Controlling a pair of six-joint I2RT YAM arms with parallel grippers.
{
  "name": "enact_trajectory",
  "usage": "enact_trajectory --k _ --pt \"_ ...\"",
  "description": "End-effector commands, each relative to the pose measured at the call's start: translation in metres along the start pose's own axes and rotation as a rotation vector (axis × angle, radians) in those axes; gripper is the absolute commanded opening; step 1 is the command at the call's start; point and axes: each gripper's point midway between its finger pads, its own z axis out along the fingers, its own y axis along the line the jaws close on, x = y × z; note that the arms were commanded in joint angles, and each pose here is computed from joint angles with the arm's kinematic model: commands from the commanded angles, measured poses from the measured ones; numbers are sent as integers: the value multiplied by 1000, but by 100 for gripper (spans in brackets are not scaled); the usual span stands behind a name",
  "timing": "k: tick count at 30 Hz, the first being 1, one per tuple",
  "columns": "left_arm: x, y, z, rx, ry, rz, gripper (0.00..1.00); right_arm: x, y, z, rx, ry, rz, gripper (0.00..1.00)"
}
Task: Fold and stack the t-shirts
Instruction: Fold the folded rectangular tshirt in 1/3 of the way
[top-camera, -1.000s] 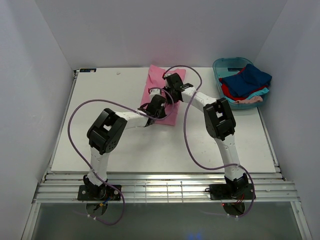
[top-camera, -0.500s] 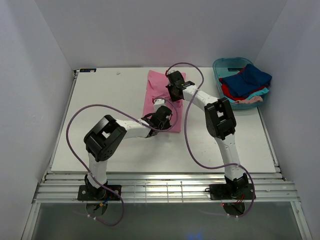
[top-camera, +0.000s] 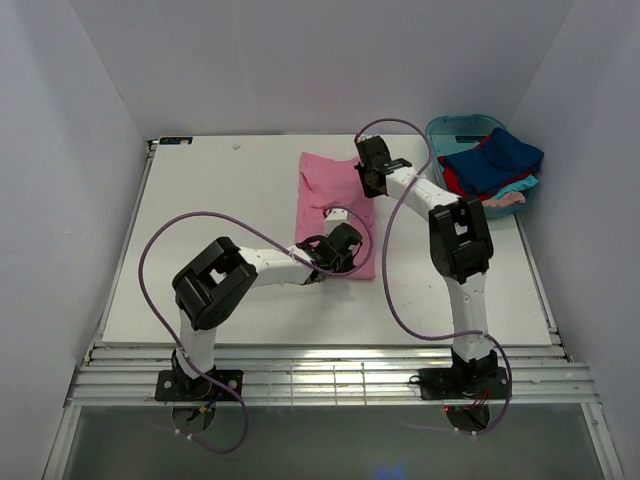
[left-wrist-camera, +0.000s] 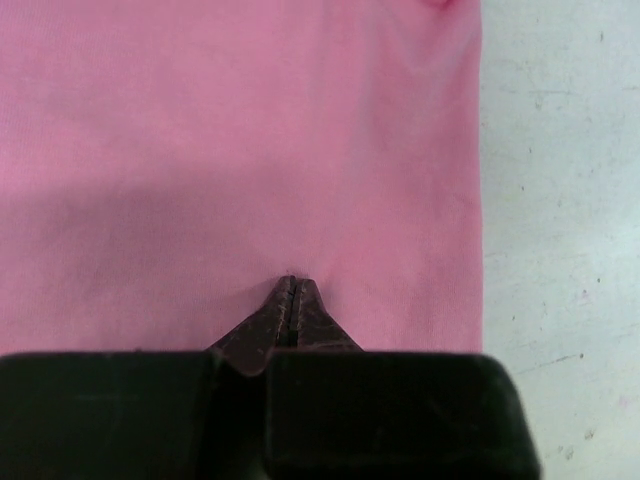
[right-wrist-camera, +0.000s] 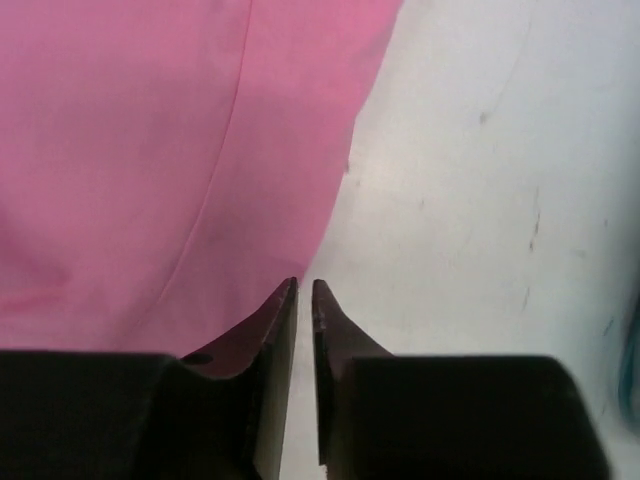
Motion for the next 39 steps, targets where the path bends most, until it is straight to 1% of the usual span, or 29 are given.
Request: enact_trajectory --k 1,2,3,4,5,6,7,8,10,11,13,14,17,18,21,27,32,39 --pt "14 7 -12 -61 77 99 0 -40 -1 -81 -36 -154 61 21" --pt "6 6 -16 -65 59 105 2 -35 1 -90 -42 -154 65 36" --pt "-6 6 -20 -83 22 106 8 -30 6 -100 -56 -153 62 44" --pt "-23 1 -30 -72 -17 104 14 -15 7 -113 -67 -137 62 53" --pt "-30 2 -35 -80 -36 105 34 -7 13 -119 -96 -127 79 66" --pt "-38 2 -41 -86 -58 105 46 1 16 -125 -110 -119 85 70" --pt "-49 6 -52 -107 -89 99 53 19 21 -133 -132 -96 82 72" --pt "-53 8 -58 -116 -103 97 62 27 29 -138 -167 -85 97 83" --pt "-58 22 -68 -167 -126 102 70 41 37 -151 -196 -78 107 85" --pt "-54 33 -74 -192 -124 105 71 62 42 -150 -208 -38 104 85" --pt "-46 50 -77 -237 -114 116 71 72 50 -157 -233 -37 133 86" --pt "-36 63 -78 -267 -102 120 71 90 54 -155 -245 -1 133 85" --pt "-18 84 -77 -306 -78 127 72 106 62 -156 -263 24 148 85" --pt "-15 88 -77 -313 -75 123 72 117 64 -155 -259 45 141 84" --pt "-4 99 -72 -340 -69 126 71 131 68 -156 -259 72 154 84" --pt "7 121 -71 -404 -70 130 72 154 78 -160 -285 105 187 83" --pt "6 128 -78 -412 -96 115 71 172 89 -161 -327 141 212 82" --pt "-19 125 -97 -394 -178 88 71 174 103 -165 -363 140 219 81"
